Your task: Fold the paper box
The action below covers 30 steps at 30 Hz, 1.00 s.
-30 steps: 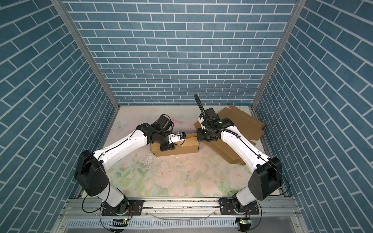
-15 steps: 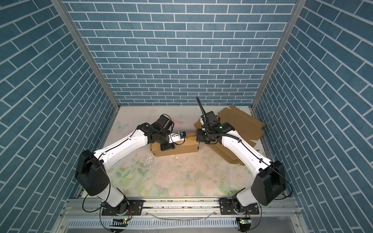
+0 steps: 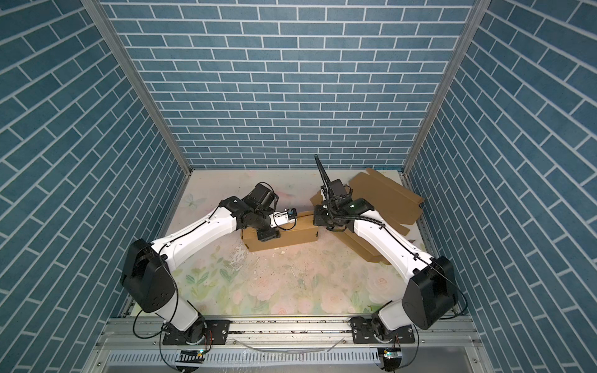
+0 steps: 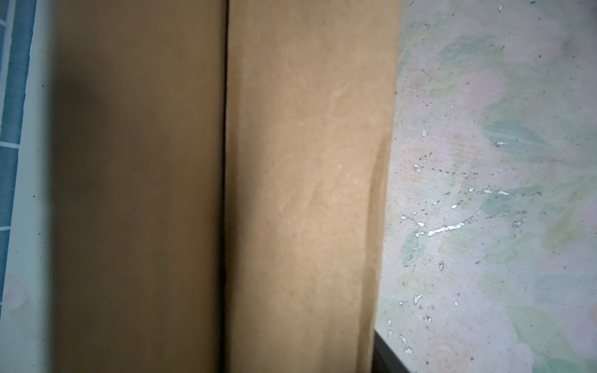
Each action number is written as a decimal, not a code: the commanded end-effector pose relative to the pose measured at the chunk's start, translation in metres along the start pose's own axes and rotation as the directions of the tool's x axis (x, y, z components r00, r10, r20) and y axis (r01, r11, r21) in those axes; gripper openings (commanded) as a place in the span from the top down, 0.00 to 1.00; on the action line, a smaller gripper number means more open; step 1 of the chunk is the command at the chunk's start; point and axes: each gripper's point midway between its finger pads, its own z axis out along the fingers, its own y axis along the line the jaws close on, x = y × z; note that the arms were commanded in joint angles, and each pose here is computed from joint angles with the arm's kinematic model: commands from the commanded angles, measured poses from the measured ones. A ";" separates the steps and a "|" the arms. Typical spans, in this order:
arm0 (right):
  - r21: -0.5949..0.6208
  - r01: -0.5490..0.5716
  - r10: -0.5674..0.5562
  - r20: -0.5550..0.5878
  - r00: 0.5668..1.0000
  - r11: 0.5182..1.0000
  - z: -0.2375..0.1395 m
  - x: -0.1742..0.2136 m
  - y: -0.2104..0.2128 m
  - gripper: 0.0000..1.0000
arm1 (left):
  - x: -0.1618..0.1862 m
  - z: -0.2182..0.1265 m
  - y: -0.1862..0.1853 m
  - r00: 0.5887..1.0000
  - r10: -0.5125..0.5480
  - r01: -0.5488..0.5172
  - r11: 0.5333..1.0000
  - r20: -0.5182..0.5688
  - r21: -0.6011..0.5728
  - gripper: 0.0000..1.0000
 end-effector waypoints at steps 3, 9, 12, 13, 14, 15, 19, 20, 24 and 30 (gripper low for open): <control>0.102 -0.026 0.035 -0.090 0.995 0.994 0.017 0.026 -0.022 1.00 | 0.010 -0.018 0.001 0.999 -0.041 0.041 0.999 -0.007 -0.016 0.30; 0.105 -0.036 0.046 -0.092 0.995 0.994 0.019 0.023 -0.022 1.00 | 0.001 -0.038 0.001 0.998 -0.034 0.036 0.999 0.053 -0.040 0.22; 0.109 -0.045 0.055 -0.091 0.994 0.993 0.020 0.023 -0.022 1.00 | -0.002 -0.050 0.002 0.996 -0.040 0.045 0.997 0.084 -0.059 0.21; 0.112 -0.048 0.058 -0.092 0.994 0.993 0.021 0.023 -0.023 1.00 | -0.004 -0.054 0.002 0.994 -0.045 0.052 0.996 0.100 -0.067 0.21; 0.111 -0.049 0.060 -0.090 0.994 0.993 0.020 0.023 -0.022 1.00 | -0.007 -0.062 0.003 0.991 -0.052 0.063 0.995 0.125 -0.082 0.21; 0.112 -0.053 0.063 -0.089 0.994 0.992 0.020 0.022 -0.022 1.00 | -0.009 -0.070 0.006 0.986 -0.066 0.083 0.991 0.155 -0.102 0.20; 0.116 -0.058 0.067 -0.082 0.994 0.992 0.017 0.020 -0.022 1.00 | -0.002 -0.107 0.031 0.946 -0.209 0.266 0.938 0.248 -0.224 0.22; 0.120 -0.059 0.069 -0.082 0.994 0.991 0.017 0.020 -0.023 1.00 | 0.006 -0.116 0.033 0.927 -0.261 0.325 0.918 0.268 -0.229 0.24; 0.125 -0.062 0.072 -0.081 0.994 0.990 0.016 0.021 -0.024 1.00 | 0.041 -0.137 0.031 0.843 -0.440 0.510 0.836 0.308 -0.201 0.40; 0.124 -0.062 0.072 -0.078 0.994 0.990 0.015 0.021 -0.024 1.00 | 0.092 -0.137 0.018 0.734 -0.613 0.671 0.722 0.293 -0.171 0.46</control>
